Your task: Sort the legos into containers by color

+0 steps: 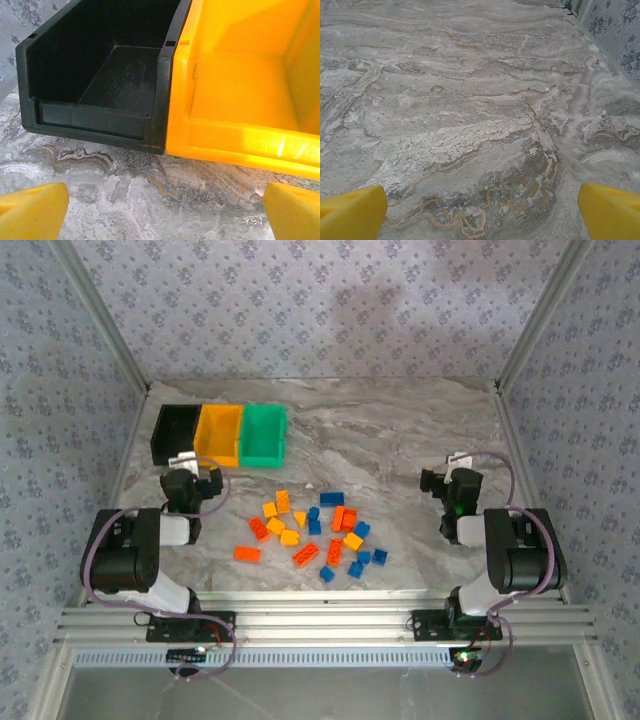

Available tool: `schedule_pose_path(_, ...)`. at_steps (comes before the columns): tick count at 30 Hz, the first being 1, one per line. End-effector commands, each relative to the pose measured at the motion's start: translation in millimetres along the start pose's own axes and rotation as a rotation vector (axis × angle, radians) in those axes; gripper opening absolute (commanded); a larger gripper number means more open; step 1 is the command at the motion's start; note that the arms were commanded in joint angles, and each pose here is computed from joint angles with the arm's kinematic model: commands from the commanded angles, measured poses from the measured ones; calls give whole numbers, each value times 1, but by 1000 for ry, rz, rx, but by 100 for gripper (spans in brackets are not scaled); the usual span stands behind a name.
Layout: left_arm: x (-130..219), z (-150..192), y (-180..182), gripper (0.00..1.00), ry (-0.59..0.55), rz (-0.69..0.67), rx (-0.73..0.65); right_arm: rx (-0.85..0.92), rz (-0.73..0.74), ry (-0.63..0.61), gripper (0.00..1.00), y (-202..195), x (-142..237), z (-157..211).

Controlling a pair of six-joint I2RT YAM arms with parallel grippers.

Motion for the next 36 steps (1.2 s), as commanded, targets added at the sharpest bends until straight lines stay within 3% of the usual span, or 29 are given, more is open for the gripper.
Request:
schedule_pose_path(1,-2,-14,-3,100,-37,12,10,5,-5,-42,100,1,-1,-13)
schedule_pose_path(29,-2,-14,-3,100,-39,12,11,-3,-25,-39,100,0,-1,-12)
schedule_pose_path(36,9,-57,-7,100,28,21,-16,64,6,75,100,9,-1,-35)
Point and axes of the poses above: each hand's point on the last joint's axis, 136 mm out from that joint toward the fingers, its own x axis back along the fingers, its own y axis along the line the jaws close on, z = x × y, the point moved 3 cm from there along x, back along the fingers
